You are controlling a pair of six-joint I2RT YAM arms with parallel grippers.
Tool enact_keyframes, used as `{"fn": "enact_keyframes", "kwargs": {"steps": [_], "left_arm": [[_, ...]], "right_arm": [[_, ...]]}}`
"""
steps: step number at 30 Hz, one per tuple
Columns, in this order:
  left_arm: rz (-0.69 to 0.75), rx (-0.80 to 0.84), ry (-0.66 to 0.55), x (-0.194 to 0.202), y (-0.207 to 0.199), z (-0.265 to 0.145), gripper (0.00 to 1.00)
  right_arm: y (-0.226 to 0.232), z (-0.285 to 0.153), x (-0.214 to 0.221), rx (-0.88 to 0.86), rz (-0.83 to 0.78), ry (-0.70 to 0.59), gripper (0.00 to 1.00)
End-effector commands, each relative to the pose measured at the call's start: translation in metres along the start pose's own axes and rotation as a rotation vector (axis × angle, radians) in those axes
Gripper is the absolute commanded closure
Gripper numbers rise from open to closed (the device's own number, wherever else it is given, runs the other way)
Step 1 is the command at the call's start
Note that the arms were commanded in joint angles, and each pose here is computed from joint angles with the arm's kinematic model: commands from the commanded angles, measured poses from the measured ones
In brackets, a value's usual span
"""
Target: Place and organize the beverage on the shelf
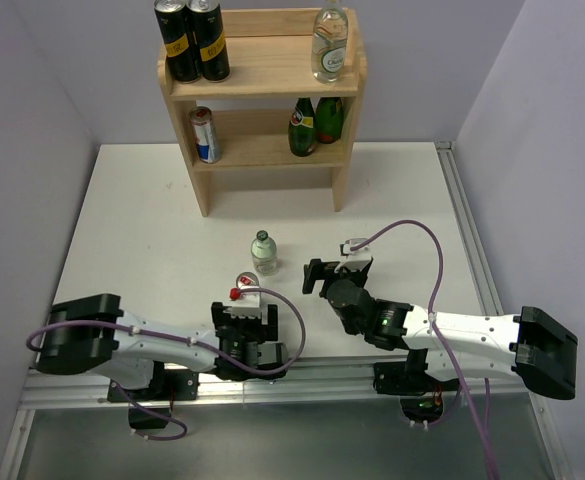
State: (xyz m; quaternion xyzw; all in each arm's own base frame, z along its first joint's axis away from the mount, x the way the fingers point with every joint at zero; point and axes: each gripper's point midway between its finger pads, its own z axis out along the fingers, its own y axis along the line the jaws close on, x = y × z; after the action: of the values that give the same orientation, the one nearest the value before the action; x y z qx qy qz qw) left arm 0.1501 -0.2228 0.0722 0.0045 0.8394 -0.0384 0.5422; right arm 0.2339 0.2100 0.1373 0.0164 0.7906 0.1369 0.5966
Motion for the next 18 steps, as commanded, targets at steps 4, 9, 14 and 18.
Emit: {"fn": "enact_keyframes", "kwargs": {"steps": [4,9,14,18], "left_arm": [[0.026,-0.012,-0.108,-0.002,-0.021,0.028,0.01],[0.011,-0.018,-0.126,-0.001,-0.028,0.052,0.01],[-0.056,-0.044,-0.136,-0.005,-0.023,0.074,0.06],[-0.043,-0.053,-0.142,-0.008,-0.012,0.087,0.16]], "right_arm": [[0.005,0.000,-0.013,0.001,0.031,-0.031,0.00],[0.005,0.000,-0.012,0.000,0.030,-0.028,0.00],[0.005,0.000,-0.011,0.002,0.029,-0.027,0.00],[0.008,0.002,-0.008,-0.001,0.020,-0.018,0.00]]}}
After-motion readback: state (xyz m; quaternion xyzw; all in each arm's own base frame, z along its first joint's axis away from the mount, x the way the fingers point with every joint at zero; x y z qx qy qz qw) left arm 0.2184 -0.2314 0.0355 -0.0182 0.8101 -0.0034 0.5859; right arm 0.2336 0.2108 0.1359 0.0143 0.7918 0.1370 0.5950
